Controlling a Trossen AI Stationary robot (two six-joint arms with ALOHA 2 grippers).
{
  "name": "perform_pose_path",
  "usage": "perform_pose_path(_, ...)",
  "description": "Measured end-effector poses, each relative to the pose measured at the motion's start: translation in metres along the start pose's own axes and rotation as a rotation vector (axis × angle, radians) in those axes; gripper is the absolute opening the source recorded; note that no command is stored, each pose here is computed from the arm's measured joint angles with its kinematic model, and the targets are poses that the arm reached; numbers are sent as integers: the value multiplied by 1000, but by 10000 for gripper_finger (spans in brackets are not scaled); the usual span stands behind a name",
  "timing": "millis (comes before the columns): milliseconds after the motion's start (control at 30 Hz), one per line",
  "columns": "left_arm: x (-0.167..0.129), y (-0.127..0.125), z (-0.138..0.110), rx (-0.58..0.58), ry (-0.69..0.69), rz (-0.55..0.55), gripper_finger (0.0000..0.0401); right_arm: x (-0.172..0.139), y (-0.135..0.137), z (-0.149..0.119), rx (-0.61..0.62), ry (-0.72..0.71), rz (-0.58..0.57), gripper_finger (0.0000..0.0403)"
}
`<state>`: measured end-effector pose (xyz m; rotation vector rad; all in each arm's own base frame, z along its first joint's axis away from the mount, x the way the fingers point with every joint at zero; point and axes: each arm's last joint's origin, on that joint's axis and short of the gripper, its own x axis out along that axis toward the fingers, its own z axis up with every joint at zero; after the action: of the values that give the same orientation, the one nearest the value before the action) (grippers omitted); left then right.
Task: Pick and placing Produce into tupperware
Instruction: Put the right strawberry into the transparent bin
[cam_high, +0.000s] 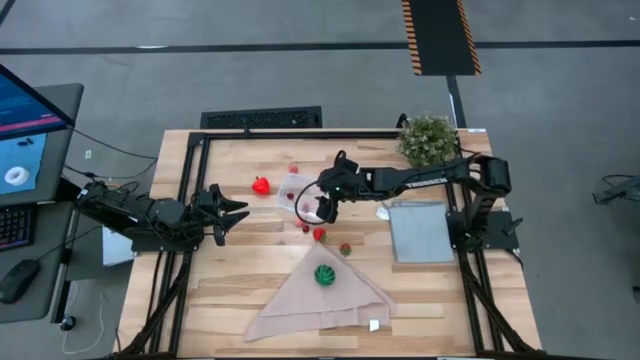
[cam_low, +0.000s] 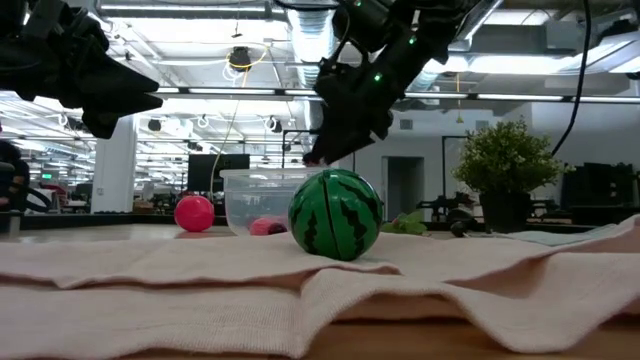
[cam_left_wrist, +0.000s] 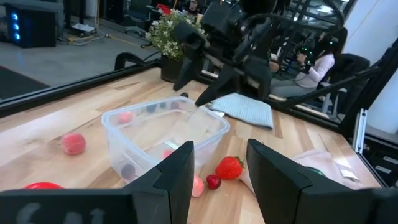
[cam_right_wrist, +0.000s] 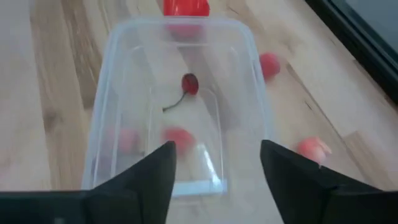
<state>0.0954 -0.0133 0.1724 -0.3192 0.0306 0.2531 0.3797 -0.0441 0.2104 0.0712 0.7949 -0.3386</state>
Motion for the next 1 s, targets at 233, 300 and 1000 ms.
perform_pose_path(233, 0, 0, 0, 0, 0, 3, 139, -30, 12, 11, -26, -9, 33, 276)
perform_pose_path(300, 0, 0, 0, -4, -1, 3, 139, -39, 19, 9, -27, 16, 55, 276)
perform_pose_path(1000, 0, 1, 0, -6, -3, 22, 139, -84, 90, -41, 37, 335, 106, 276)
